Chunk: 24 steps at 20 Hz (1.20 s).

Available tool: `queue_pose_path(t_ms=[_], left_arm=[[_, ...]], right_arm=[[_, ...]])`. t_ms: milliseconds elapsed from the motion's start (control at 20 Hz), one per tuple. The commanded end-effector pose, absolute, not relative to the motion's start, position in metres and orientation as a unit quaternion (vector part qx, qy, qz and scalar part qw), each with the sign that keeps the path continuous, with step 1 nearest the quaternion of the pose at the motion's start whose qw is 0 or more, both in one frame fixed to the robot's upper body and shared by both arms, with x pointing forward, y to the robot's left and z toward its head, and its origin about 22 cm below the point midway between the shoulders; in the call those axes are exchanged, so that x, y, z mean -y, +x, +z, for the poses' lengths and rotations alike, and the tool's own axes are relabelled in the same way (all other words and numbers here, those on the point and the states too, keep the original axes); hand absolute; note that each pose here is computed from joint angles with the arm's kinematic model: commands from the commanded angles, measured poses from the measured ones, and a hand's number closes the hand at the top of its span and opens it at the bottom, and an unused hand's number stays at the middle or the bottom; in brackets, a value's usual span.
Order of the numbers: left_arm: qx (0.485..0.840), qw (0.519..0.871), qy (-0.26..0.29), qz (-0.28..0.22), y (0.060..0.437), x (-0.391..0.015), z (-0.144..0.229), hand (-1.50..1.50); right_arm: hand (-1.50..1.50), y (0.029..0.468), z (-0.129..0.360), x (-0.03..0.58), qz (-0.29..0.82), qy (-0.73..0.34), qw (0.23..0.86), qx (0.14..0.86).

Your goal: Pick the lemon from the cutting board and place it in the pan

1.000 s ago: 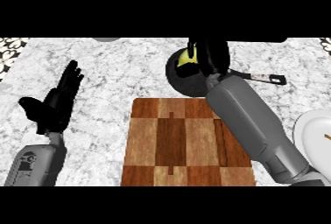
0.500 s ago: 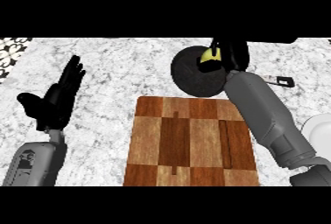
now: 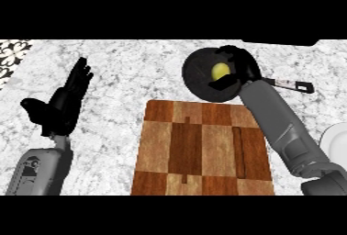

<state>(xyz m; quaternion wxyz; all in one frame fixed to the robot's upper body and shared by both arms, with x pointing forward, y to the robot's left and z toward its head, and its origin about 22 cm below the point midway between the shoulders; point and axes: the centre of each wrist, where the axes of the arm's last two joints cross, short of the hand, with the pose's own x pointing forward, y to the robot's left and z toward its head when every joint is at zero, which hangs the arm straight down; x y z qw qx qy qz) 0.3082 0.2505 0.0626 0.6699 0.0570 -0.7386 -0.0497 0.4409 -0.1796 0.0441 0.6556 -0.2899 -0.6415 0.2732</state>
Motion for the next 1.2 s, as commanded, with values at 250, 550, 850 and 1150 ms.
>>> queue_pose_path(t_ms=[250,550,850,1150], left_arm=[[0.733,0.676,0.071,-0.041,0.312,-0.248,0.06,0.0],[0.724,0.685,0.078,-0.031,0.305,-0.264,0.048,0.0],[0.716,0.691,0.097,-0.01,0.289,-0.262,0.035,0.0],[0.713,0.692,0.114,-0.005,0.298,-0.285,0.038,0.0]], right_arm=[[-1.5,0.439,0.037,0.184,0.17,-0.229,0.623,0.729],[-1.5,0.432,0.026,0.208,0.101,-0.148,0.625,0.76],[-1.5,0.408,0.008,0.26,0.107,-0.044,0.625,0.772],[-1.5,0.375,0.014,0.284,0.139,-0.025,0.614,0.777]])
